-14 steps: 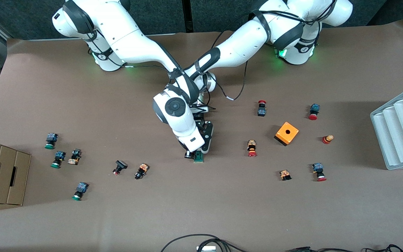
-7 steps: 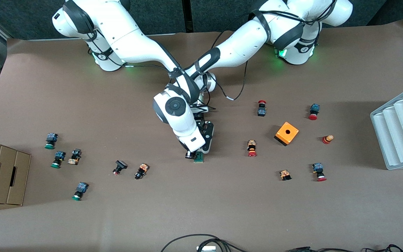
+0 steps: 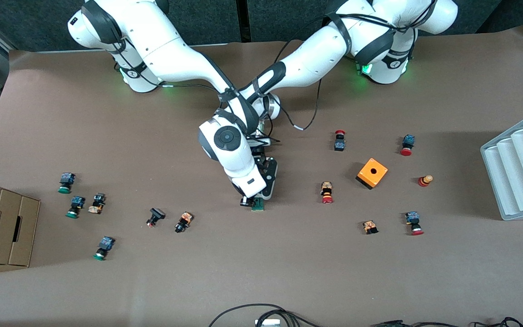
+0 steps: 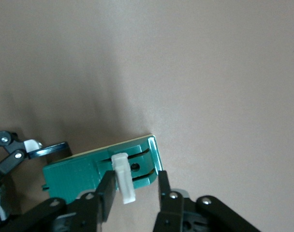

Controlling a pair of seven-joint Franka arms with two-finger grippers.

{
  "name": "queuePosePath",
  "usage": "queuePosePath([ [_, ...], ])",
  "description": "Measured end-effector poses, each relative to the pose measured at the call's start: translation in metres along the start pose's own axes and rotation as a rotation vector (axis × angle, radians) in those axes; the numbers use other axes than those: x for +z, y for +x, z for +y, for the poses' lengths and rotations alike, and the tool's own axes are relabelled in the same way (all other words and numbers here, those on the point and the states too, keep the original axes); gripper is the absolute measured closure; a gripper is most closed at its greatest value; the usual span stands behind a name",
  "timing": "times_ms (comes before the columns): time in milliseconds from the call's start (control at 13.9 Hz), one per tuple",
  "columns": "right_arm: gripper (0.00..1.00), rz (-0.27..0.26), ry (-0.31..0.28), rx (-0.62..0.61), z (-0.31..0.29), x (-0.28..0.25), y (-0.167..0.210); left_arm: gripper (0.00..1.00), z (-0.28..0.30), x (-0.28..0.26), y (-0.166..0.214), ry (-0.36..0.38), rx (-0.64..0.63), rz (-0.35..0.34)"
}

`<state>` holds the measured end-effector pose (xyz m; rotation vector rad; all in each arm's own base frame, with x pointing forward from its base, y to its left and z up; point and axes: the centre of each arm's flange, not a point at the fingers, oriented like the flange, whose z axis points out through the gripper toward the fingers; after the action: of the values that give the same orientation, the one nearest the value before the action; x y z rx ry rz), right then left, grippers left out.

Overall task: Close load switch with both arms
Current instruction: 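Keep pushing the white lever to the slot end with the right gripper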

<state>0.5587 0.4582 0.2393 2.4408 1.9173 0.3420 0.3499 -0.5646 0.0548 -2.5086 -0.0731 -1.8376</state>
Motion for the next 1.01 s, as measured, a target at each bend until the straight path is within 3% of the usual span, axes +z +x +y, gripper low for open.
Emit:
queuePosePath([
  [1007, 0.62, 0.008, -0.014, -0.002, 0.0064, 0.0049, 0.0069, 0.28, 0.0000, 0.0000, -0.0002, 0.000, 0.001, 0.001],
])
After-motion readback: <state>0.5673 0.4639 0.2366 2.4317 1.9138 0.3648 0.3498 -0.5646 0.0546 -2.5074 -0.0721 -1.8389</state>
